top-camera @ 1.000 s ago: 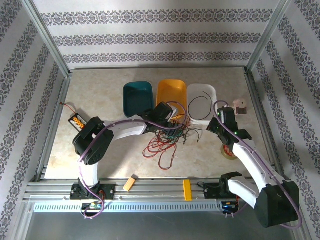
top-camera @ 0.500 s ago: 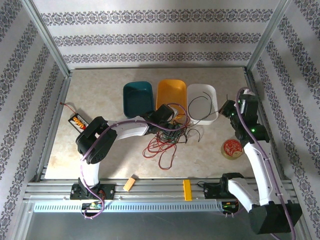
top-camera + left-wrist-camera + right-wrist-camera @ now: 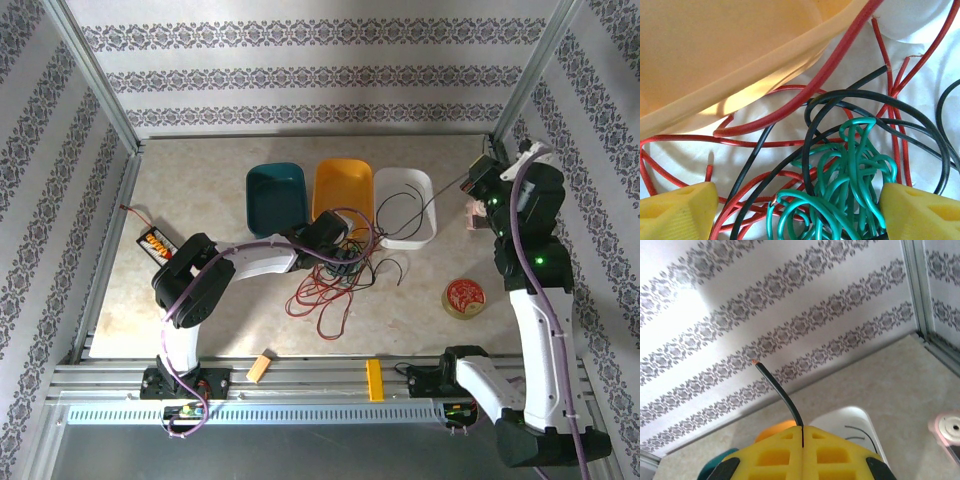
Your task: Untangle the cables
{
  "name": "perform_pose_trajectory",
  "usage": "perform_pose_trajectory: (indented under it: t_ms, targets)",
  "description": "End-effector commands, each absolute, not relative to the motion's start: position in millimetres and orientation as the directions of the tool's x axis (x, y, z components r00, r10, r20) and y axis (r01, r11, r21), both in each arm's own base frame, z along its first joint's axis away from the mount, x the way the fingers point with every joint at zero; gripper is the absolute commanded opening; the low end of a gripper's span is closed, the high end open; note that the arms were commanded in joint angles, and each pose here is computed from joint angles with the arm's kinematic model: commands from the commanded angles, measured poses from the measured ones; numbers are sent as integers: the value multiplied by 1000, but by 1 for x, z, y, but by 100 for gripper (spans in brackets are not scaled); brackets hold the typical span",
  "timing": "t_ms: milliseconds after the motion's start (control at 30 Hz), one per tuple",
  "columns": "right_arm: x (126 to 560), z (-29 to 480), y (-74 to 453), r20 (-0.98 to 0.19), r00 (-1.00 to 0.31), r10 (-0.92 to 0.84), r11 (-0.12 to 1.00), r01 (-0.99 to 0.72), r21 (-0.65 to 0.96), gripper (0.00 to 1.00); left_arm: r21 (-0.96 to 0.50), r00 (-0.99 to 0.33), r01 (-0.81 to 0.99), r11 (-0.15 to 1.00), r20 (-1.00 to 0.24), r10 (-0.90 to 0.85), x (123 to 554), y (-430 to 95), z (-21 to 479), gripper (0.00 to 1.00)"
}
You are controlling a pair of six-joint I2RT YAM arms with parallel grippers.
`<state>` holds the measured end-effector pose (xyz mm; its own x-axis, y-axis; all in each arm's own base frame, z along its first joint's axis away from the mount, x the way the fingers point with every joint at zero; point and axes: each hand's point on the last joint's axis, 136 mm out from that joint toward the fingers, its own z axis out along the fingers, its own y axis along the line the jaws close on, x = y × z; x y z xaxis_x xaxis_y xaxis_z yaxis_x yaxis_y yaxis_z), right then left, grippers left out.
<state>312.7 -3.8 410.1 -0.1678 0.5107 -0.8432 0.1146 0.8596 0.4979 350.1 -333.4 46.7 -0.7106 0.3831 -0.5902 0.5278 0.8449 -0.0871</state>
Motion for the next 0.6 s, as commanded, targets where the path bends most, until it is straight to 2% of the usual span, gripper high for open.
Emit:
perform_pose_trajectory:
  t_ms: [0, 233, 567]
  targets:
    - [310, 445, -11, -876, -73, 477, 877, 97, 470, 0, 83, -798, 497, 864, -348, 493, 313, -270, -20, 84]
    - [292, 483, -36, -910, 45, 412, 895, 169, 413, 0, 92, -803, 495, 864, -330, 495, 309, -264, -26, 84]
    - [283, 498, -59, -943, 80, 322, 898, 289, 332, 0, 94, -806, 499, 862, -316, 501, 304, -259, -29, 84]
